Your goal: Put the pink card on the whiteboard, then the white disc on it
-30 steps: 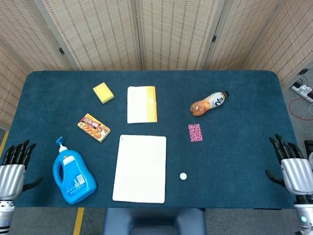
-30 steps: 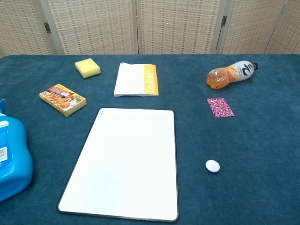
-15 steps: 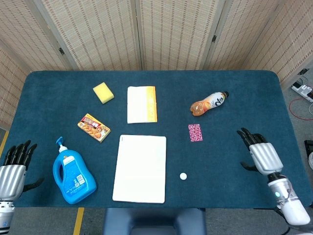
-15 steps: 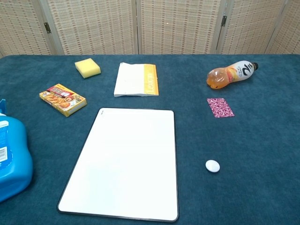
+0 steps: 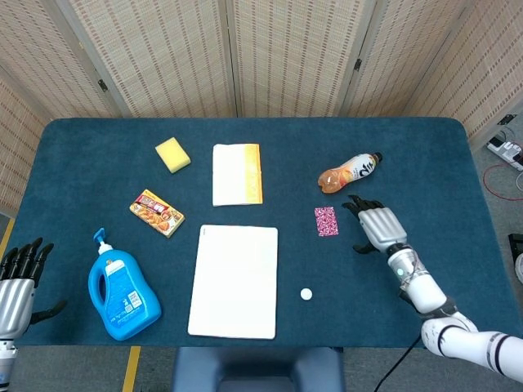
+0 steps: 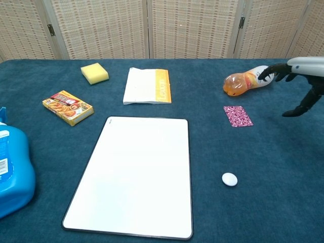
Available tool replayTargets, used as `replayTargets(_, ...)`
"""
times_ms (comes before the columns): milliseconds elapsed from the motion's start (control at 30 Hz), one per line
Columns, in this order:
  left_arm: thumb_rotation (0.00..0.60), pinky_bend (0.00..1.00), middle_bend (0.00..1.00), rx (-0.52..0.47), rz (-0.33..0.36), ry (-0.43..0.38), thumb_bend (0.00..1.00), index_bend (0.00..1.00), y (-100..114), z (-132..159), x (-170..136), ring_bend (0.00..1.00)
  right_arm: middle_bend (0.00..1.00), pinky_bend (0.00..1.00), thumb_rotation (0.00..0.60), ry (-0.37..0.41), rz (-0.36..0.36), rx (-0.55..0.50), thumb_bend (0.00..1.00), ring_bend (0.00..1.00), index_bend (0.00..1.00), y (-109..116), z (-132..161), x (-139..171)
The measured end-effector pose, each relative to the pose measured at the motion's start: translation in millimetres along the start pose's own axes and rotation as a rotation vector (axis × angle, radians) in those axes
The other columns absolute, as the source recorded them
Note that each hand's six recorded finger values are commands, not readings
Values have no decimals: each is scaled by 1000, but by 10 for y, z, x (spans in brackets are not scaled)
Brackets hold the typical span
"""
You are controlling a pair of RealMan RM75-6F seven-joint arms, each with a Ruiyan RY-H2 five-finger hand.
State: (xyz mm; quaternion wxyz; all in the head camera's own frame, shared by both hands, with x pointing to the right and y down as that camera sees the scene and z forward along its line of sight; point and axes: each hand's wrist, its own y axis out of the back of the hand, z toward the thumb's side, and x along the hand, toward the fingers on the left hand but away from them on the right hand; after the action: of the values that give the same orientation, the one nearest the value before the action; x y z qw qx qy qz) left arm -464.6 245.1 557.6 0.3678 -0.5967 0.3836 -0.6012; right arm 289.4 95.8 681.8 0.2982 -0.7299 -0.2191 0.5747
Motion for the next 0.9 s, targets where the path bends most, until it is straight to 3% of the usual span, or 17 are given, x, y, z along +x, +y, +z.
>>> replayTargets(367,600,0,0,0,-18,6,133,15,-56,-46,3,0,89,142,600,-33,60,42,234,133,181,-155,245,-534)
replayTargets(600,600,0,0,-4,-27,8,133,19,-92,-66,12,0,73,142,600,-70,101,38,234,119,181,-304,266,-608)
replayTargets(900,600,0,0,-7,-28,-7,134,22,-111,-40,48,0,70,142,600,-130,99,28,234,119,151,-391,240,-702)
